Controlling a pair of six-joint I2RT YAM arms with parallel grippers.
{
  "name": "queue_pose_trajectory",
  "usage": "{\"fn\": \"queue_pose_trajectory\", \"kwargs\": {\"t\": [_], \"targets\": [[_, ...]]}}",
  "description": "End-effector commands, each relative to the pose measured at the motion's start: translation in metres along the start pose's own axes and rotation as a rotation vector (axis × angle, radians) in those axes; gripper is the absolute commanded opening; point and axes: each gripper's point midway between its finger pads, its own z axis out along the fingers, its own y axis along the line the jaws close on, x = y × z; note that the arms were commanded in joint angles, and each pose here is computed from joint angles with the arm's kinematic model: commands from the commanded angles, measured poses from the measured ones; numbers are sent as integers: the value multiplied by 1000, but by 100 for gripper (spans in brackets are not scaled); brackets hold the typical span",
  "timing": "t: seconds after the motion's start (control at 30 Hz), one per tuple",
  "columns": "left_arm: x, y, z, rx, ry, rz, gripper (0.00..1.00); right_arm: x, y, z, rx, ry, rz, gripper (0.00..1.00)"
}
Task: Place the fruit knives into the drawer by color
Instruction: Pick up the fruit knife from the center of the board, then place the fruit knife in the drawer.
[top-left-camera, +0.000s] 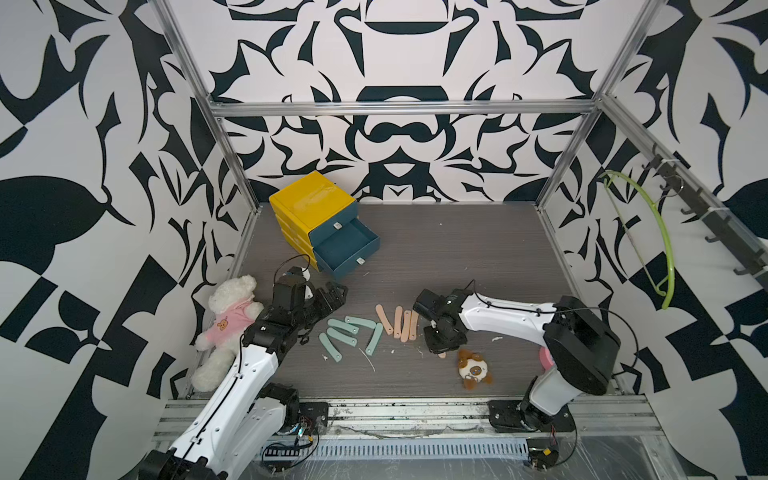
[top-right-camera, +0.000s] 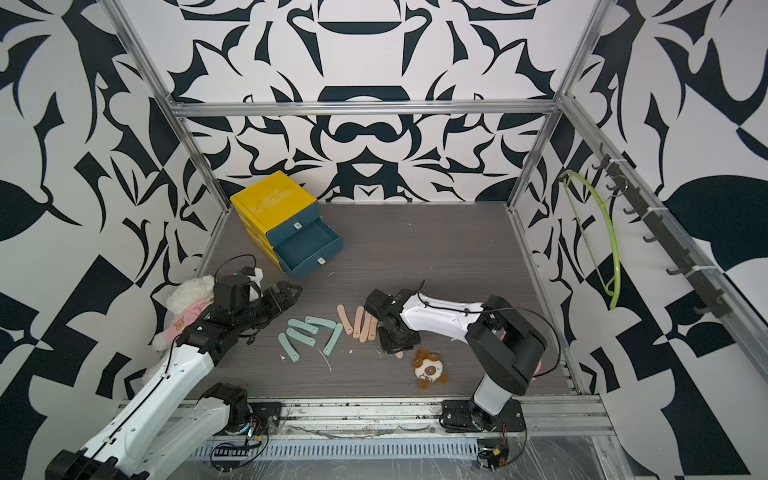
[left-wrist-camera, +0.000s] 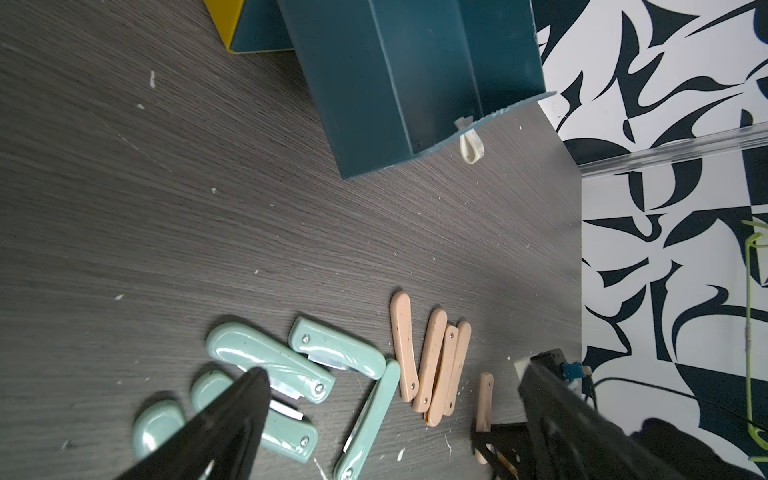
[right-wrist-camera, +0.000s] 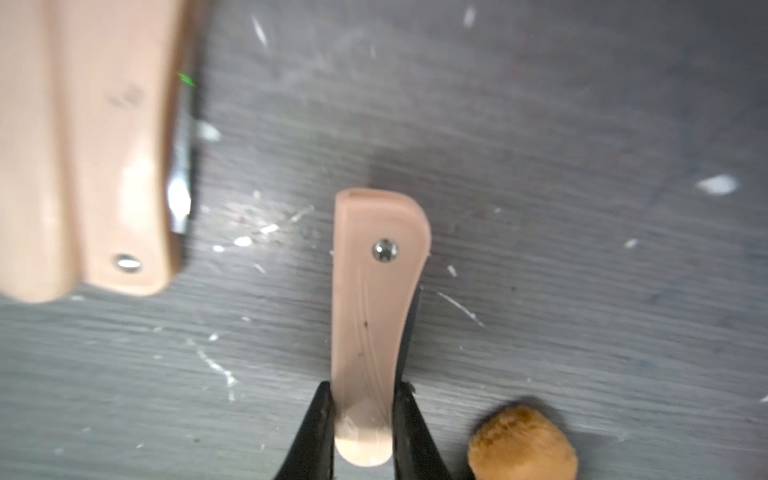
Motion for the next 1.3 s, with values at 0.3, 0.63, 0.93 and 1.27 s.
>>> {"fn": "queue_pose_trajectory", "kwargs": {"t": [0.3, 0.63, 0.93, 1.27], "targets": [[5, -4, 1, 29, 18, 7, 99, -129, 71, -133, -312, -506, -21, 7], [8, -5, -7, 27, 24, 3, 99, -251, 149, -188, -645, -644, 51, 7], [12, -5, -8, 27, 43, 2, 99, -308, 175, -182, -723, -637, 105, 8], [16, -6, -5, 32, 72, 16, 99, -324, 177, -176, -743, -620, 137, 39]]}}
